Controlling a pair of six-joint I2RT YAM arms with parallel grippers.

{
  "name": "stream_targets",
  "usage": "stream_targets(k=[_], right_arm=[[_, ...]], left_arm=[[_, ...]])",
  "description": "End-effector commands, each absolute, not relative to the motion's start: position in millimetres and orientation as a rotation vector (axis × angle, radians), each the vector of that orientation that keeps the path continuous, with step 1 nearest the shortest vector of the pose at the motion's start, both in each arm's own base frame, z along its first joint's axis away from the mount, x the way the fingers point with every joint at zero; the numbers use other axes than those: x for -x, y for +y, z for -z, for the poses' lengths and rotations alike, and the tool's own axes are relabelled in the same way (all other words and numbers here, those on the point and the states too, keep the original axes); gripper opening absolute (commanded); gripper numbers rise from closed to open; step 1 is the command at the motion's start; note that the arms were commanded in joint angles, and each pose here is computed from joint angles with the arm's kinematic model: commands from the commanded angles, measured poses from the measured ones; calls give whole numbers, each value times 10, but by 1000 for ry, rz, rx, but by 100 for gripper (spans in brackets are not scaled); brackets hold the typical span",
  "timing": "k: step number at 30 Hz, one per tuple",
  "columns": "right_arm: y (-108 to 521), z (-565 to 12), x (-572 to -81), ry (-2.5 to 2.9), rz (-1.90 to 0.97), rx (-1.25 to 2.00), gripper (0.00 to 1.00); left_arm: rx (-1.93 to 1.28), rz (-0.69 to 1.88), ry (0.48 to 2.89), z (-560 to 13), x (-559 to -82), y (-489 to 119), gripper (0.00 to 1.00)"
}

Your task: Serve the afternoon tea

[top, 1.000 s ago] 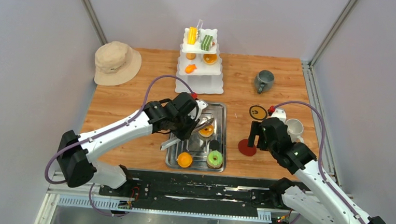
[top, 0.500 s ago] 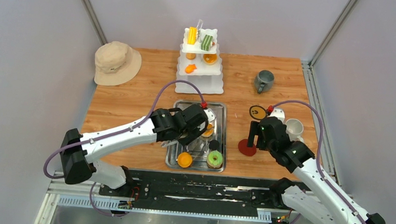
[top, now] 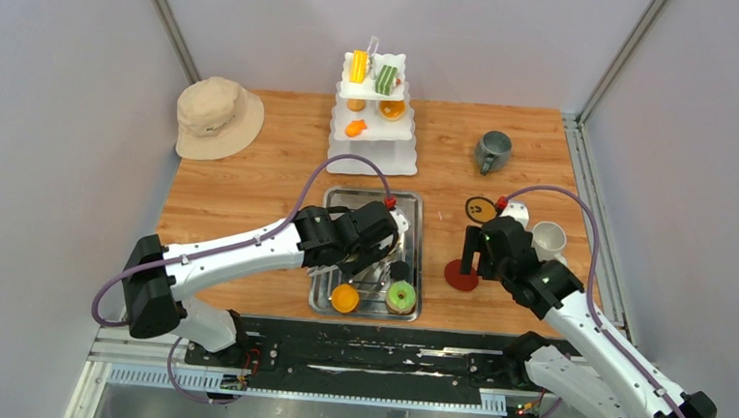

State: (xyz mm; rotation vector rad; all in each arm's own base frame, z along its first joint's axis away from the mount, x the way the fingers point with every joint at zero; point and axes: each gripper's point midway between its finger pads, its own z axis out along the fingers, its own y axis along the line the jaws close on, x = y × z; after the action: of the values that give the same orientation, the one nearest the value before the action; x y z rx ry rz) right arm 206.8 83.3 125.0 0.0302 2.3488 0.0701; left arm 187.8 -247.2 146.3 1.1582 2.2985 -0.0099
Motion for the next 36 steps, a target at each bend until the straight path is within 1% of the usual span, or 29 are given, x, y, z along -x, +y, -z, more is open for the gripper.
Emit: stream_targets(k=[1,12,19,23,29,36], right_arm=[[863,-1327,-2096,2320,-88,-15,84],[862,-1319,-2094,2322,-85,-15,84],[883,-1319,-2105,2324,-95,-17,84],[882,-1318,-2104,2323,-95,-17,84],[878,-1330,-2099,2318,-97,-16,84],[878,-1326,-2095,2320,-99,-18,84]], left_arm=[[-1156,52,2251,-1626,-1897,-2571,49],[-1211,19,2287,-1436,-1844,-2592,49],[-1213,-69,2287,-1357,-1890,-2536,49],[-1221,-166,2278,-1307,-1954,-2476,49],[-1219,-220,2275,-1267,-1983,-2427,37],[-1166,-167,2245,-1464,-1995,-2453,16]])
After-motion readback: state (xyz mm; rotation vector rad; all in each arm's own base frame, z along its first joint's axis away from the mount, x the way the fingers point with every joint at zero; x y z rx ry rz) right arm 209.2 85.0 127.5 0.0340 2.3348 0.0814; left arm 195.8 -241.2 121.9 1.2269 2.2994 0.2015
